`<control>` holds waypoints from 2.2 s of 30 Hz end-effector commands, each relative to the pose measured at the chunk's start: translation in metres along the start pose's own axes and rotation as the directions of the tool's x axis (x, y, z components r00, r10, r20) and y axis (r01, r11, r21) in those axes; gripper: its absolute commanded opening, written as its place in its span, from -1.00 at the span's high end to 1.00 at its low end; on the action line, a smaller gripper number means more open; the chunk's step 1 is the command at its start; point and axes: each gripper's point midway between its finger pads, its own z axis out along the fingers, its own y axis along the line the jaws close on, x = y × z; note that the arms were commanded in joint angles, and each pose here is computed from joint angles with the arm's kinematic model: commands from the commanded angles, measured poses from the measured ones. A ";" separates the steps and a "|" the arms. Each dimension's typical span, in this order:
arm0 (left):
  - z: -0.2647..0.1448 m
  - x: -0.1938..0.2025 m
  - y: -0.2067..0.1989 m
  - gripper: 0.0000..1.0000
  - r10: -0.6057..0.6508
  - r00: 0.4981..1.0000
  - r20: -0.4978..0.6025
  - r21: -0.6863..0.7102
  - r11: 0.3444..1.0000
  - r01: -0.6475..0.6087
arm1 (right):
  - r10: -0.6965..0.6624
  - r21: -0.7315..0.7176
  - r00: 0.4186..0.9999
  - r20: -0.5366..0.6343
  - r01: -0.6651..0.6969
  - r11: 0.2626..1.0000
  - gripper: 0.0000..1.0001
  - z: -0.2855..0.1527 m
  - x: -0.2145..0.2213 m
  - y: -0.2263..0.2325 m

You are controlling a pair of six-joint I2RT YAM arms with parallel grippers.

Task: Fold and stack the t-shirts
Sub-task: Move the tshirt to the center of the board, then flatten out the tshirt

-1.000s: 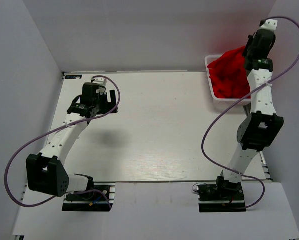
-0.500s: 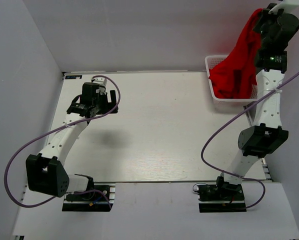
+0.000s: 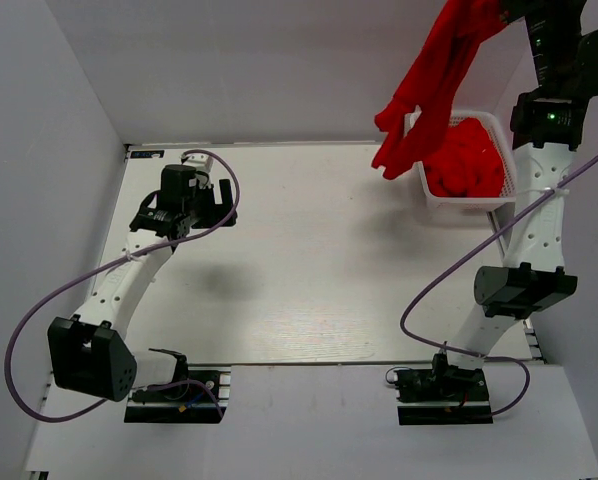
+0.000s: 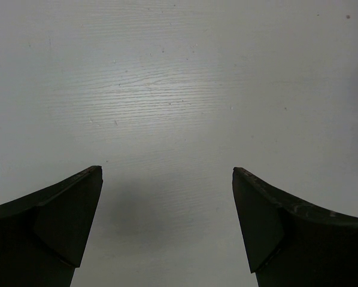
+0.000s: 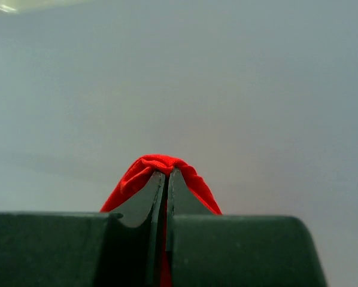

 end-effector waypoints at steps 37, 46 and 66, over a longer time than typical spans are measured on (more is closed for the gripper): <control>0.004 -0.017 -0.022 -1.00 0.018 0.998 -0.068 0.080 0.997 -0.012 | 0.332 0.244 0.267 -0.905 -0.312 0.918 -0.81 -0.313 0.402 0.159; 0.024 -0.007 -0.046 -1.00 -0.021 0.994 -0.104 0.140 0.990 0.036 | 0.360 0.368 0.344 -0.867 -0.044 0.929 -0.81 -0.305 0.353 0.111; 0.040 0.126 -0.171 -1.00 0.224 0.916 -0.334 0.179 0.969 -0.171 | 0.460 0.504 0.243 -0.854 0.164 0.848 -0.81 -0.433 0.335 0.094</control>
